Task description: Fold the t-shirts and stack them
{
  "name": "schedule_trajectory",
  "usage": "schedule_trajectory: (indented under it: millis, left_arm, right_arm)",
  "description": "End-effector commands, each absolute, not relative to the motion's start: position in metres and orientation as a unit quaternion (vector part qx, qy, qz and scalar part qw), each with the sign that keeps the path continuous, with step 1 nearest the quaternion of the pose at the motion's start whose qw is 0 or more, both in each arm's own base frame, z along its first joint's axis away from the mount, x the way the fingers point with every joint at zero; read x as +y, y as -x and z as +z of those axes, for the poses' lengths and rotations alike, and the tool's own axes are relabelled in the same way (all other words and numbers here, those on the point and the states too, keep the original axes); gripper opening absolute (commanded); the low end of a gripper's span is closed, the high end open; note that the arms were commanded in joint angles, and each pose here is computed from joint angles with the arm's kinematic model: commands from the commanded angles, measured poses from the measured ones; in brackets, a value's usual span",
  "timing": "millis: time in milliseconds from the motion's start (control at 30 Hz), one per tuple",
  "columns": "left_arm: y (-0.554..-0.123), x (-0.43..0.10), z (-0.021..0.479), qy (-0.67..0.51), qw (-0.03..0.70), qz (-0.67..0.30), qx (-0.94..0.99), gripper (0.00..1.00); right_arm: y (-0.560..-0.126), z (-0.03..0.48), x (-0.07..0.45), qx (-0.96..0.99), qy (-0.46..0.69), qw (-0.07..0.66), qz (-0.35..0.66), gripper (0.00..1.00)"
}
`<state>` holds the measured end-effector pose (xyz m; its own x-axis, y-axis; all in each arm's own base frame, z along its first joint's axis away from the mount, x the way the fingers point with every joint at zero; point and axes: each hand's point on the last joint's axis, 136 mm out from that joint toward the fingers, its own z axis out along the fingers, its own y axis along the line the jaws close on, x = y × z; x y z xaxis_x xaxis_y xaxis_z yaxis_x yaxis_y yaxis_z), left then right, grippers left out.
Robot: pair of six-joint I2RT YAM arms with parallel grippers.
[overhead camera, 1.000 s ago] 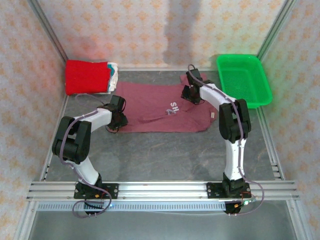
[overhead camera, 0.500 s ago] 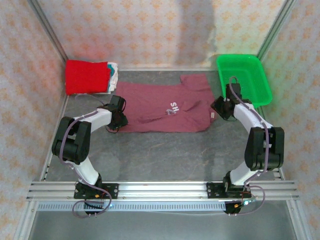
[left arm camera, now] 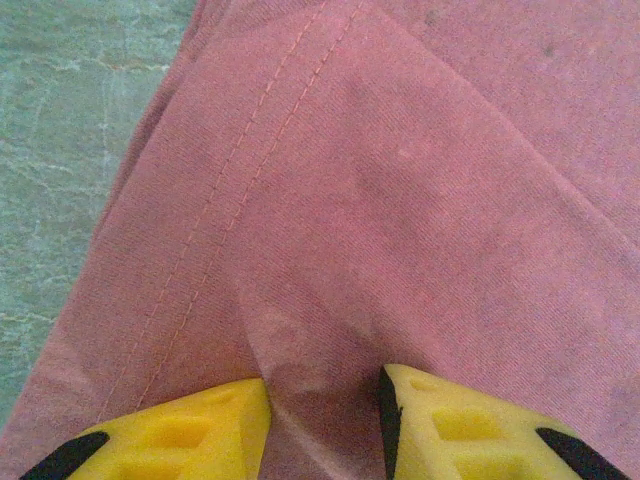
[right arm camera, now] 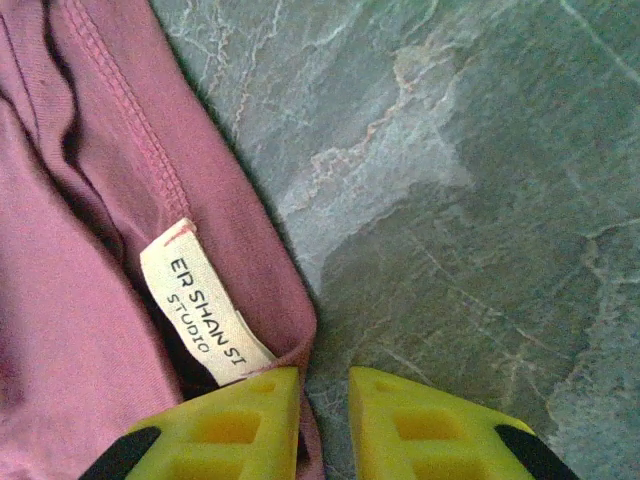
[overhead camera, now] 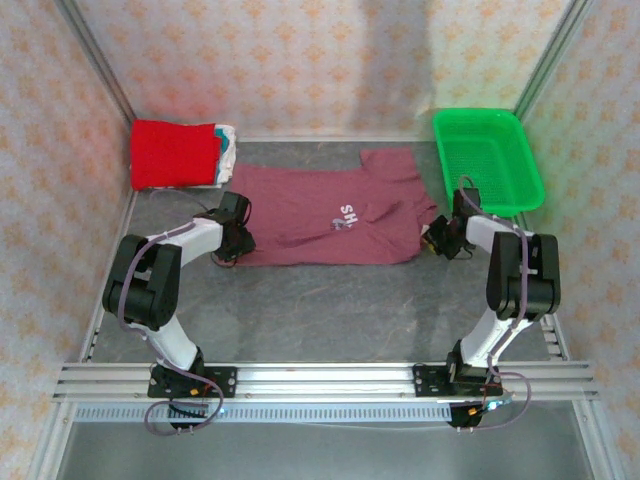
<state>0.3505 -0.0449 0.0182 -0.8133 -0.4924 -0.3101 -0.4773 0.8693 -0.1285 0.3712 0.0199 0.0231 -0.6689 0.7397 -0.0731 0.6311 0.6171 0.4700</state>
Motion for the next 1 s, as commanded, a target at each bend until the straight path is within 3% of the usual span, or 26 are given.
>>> schedule_trajectory:
  millis: [0,700,967]
  left_arm:
    - [-0.315,-0.041,-0.005,0.258,0.096,0.001,0.961,0.36]
    - [-0.32,-0.046,-0.013,0.251,0.081,-0.006,0.965,0.36]
    - [-0.32,-0.045,-0.008,0.25,0.085,-0.004,0.964,0.36]
  right_arm:
    - [-0.376,0.018,0.034,0.883,-0.381,0.125,0.245,0.2]
    - [-0.352,0.025,0.068,0.883,-0.368,0.11,0.271,0.23]
    - [-0.348,0.017,0.039,0.888,-0.385,0.128,0.215,0.04]
